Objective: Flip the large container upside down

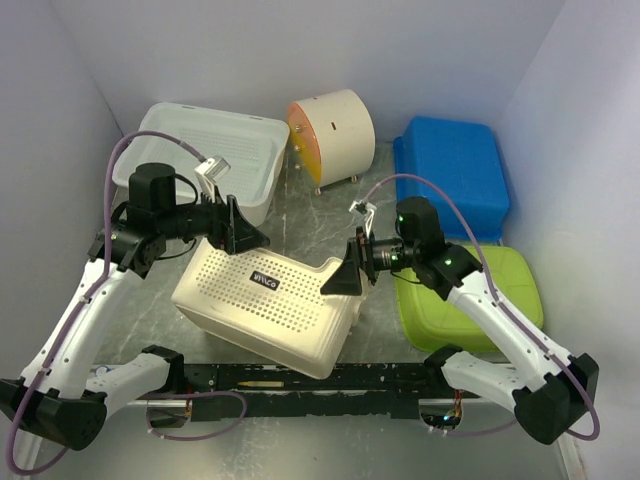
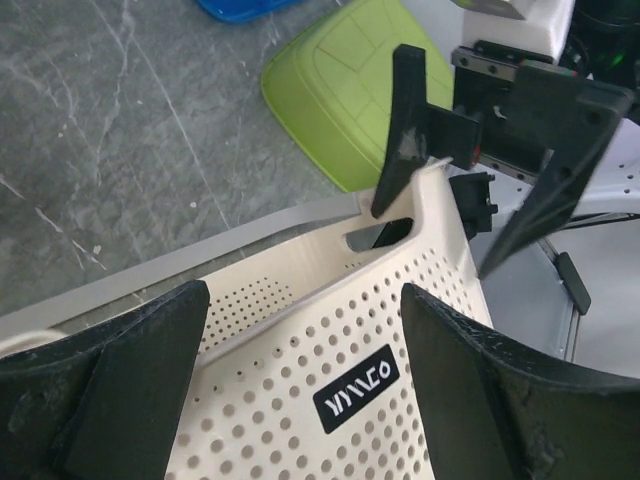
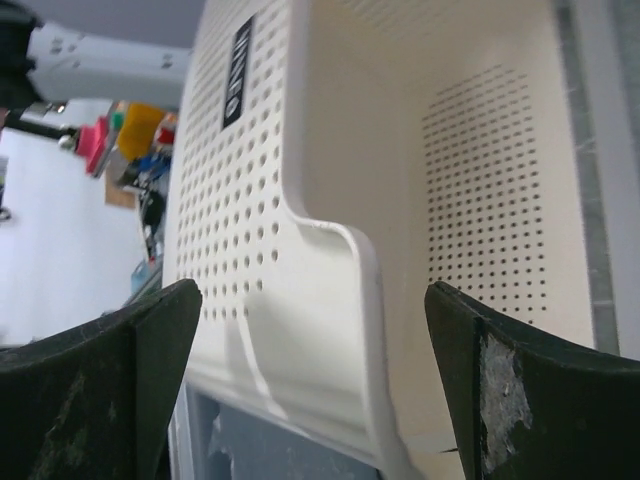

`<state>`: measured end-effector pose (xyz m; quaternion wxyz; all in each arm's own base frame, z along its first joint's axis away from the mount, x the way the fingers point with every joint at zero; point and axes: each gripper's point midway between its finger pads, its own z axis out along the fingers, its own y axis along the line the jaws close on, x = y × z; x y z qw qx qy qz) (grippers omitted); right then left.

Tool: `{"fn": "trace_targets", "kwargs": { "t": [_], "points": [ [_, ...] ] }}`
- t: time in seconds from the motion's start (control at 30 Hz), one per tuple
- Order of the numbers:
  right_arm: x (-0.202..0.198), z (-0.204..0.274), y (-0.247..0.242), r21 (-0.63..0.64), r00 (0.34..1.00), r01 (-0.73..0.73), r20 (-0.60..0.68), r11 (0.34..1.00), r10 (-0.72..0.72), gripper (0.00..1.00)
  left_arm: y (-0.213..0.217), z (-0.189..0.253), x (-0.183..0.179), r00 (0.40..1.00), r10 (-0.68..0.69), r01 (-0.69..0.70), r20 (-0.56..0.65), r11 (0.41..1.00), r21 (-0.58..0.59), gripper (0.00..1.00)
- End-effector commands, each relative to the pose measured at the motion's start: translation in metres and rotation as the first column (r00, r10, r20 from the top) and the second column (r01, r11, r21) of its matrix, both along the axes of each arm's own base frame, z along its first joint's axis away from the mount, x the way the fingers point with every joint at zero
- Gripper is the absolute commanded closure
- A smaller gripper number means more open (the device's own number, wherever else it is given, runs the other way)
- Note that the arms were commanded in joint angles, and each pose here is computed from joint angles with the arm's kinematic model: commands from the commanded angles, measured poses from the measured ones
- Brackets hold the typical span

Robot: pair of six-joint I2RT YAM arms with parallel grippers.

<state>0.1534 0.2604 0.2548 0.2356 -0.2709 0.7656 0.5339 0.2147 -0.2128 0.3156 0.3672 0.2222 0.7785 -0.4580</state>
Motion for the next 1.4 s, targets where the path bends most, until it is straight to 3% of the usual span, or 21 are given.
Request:
{"fn": "trace_targets", "kwargs": {
  "t": [0.0,0.17,0.37,0.7,0.87,0.97,1.2,1.27,1.37],
  "points": [
    [-0.030,0.020,0.002,0.085,0.990,-0.128,0.075,0.988,0.122,0.07,-0.004,-0.004,0.000,1.000,0.003,-0.003,-0.009,1.000,-0.006,0.11],
    [-0.041,0.021,-0.002,0.090,0.991,-0.132,0.043,0.987,0.129,0.49,-0.004,-0.012,0.003,1.000,0.007,-0.007,-0.017,1.000,0.010,0.10],
    [-0.041,0.007,-0.009,0.006,0.997,-0.083,0.005,0.997,0.083,1.00,-0.011,-0.012,0.004,1.000,-0.012,0.012,-0.009,1.000,-0.013,0.11],
    [-0.005,0.000,-0.012,-0.027,0.978,0.202,-0.045,0.979,-0.203,1.00,-0.005,0.004,0.011,0.998,0.052,-0.053,0.025,0.998,0.024,0.10],
    [0.019,-0.037,-0.027,-0.173,0.888,0.416,-0.135,0.893,-0.440,1.00,0.000,0.029,0.018,0.984,0.174,-0.172,0.031,0.984,-0.053,0.09],
    [0.024,-0.049,-0.028,-0.186,0.831,0.479,-0.218,0.858,-0.511,1.00,0.005,0.044,0.020,0.973,0.225,-0.220,0.057,0.972,-0.077,0.08],
    [0.025,-0.062,-0.033,-0.060,0.720,0.542,-0.482,0.838,-0.500,1.00,0.032,0.041,0.028,0.927,0.371,-0.373,0.059,0.927,0.031,0.07],
    [0.027,-0.068,-0.042,-0.047,0.685,0.573,-0.521,0.818,-0.509,1.00,0.046,0.034,0.032,0.882,0.470,-0.471,0.020,0.880,0.064,0.08],
    [0.030,-0.080,-0.057,-0.114,0.640,0.610,-0.513,0.784,-0.572,1.00,0.046,0.036,0.029,0.854,0.518,-0.519,-0.033,0.854,-0.026,0.08]
  ]
}}
